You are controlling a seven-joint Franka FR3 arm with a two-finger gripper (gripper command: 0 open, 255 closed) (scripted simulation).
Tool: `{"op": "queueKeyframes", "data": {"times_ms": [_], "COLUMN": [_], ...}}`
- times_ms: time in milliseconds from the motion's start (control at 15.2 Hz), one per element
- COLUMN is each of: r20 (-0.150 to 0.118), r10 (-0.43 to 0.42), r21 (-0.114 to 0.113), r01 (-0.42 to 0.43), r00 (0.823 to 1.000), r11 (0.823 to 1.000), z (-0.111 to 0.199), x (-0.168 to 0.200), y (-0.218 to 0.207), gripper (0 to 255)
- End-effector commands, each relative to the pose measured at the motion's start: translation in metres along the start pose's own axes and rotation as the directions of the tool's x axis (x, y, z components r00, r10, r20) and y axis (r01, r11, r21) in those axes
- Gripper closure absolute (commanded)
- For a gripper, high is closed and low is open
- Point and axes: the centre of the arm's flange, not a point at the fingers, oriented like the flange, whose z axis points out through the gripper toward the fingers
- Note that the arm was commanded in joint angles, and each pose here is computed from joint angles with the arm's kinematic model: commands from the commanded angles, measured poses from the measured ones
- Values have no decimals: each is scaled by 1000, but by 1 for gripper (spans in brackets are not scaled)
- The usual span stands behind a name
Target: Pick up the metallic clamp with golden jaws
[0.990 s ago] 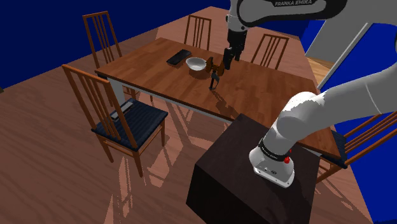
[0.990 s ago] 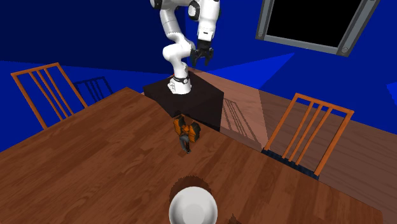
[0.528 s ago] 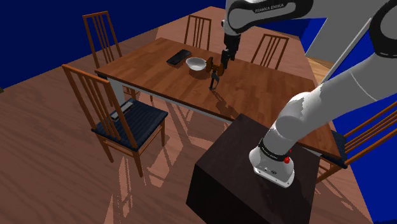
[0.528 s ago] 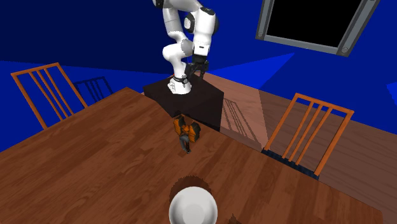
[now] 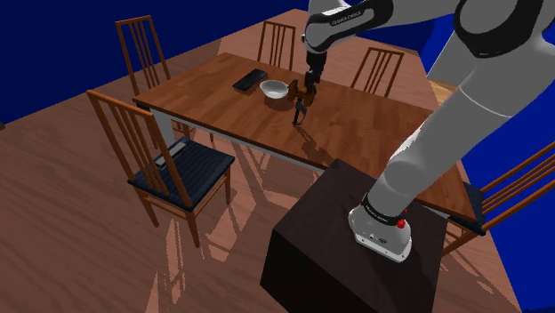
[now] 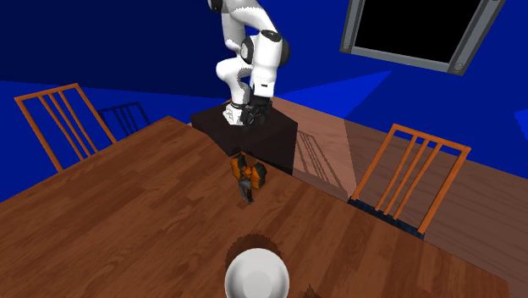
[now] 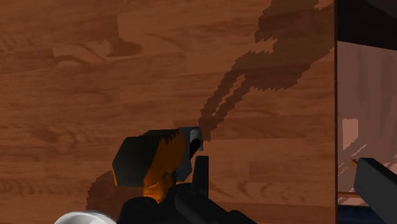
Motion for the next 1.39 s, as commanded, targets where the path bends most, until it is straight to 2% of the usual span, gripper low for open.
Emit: {"op": "queueKeyframes", "data": {"times_ms": [0, 660, 1188, 1320], "r20": [0, 2, 2, 2], "r10": [-25, -138, -140, -140], "r21": [-5, -26, -27, -27], "r01": [25, 138, 140, 140], "r00": [1000, 990, 990, 990], "r11": [1000, 990, 990, 990], "z": [15, 80, 120, 120], "x": [13, 86, 91, 91], "y": [20, 105, 99, 99], "gripper": [0, 0, 0, 0]}}
